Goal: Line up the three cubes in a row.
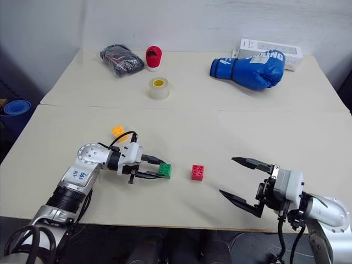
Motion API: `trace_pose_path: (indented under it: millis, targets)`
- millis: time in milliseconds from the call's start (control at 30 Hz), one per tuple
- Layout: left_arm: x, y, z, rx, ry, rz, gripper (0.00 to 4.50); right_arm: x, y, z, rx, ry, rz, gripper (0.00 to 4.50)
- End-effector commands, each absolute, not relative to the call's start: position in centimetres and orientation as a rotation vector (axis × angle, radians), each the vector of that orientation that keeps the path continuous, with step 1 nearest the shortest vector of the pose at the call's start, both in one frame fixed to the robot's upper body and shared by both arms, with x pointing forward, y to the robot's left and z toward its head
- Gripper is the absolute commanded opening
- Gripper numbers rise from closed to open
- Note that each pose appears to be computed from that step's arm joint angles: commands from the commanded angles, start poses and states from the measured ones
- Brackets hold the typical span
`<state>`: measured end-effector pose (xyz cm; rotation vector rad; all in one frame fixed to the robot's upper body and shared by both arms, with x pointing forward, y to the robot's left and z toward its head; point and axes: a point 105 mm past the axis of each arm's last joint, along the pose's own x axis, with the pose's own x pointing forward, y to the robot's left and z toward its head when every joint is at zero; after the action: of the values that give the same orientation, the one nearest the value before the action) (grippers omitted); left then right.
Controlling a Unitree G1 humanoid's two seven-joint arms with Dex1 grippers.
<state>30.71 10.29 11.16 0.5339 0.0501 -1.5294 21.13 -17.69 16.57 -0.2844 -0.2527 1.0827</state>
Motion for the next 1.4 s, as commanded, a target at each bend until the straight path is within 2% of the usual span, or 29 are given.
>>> trace_pose_path:
  millis: [33, 133, 233, 333, 533, 667, 733, 800, 933, 1067, 1167, 1267, 1400]
  targets:
    - [31.1, 11.5, 10.2, 0.543, 0.11, -1.481, 1.82, 21.1, -17.5, 17.3, -0.289, -0.277, 1.101, 4.5]
    - [31.4, 11.4, 10.8, 0.538, 0.073, -1.458, 2.82, 21.2, -17.6, 17.1, -0.286, -0.273, 1.108, 4.5]
    - [31.3, 12.1, 12.3, 0.535, -0.039, -1.409, 3.75, 21.5, -18.0, 16.7, -0.272, -0.266, 1.109, 4.5]
    - [30.0, 14.1, 13.7, 0.495, -0.115, -1.35, 3.75, 21.6, -18.5, 16.1, -0.258, -0.26, 1.112, 4.5]
    - [26.8, 20.7, 13.5, 0.471, -0.028, -1.109, 3.75, 21.6, -18.8, 15.7, -0.254, -0.259, 1.133, 4.5]
    - [25.4, 26.5, 13.6, 0.297, -0.037, -0.716, 3.75, 22.2, -18.3, 16.0, -0.238, -0.288, 1.136, 4.5]
    - [24.0, 30.1, 12.8, 0.21, -0.035, -0.497, 4.1, 22.6, -17.8, 16.3, -0.224, -0.315, 1.131, 4.5]
    - [22.8, 32.1, 12.1, 0.173, -0.025, -0.377, 4.48, 22.9, -17.5, 16.5, -0.208, -0.325, 1.129, 4.5]
    - [21.8, 34.9, 11.7, 0.089, -0.021, -0.225, 4.48, 23.1, -16.8, 16.5, -0.153, -0.321, 1.152, 4.5]
    - [24.2, 33.9, 13.1, 0.037, -0.068, -0.27, 4.48, 23.7, -15.8, 16.6, -0.124, -0.368, 1.146, 4.5]
    - [28.4, 29.9, 14.8, 0.076, -0.086, -0.468, 4.48, 23.9, -15.1, 16.3, -0.089, -0.4, 1.134, 4.5]
    - [32.0, 27.8, 15.3, 0.173, -0.07, -0.583, 4.48, 23.4, -15.0, 15.9, -0.091, -0.407, 1.139, 4.5]
    - [35.2, 26.2, 15.2, 0.212, -0.036, -0.688, 4.48, 22.7, -15.8, 15.3, -0.121, -0.399, 1.12, 4.5]
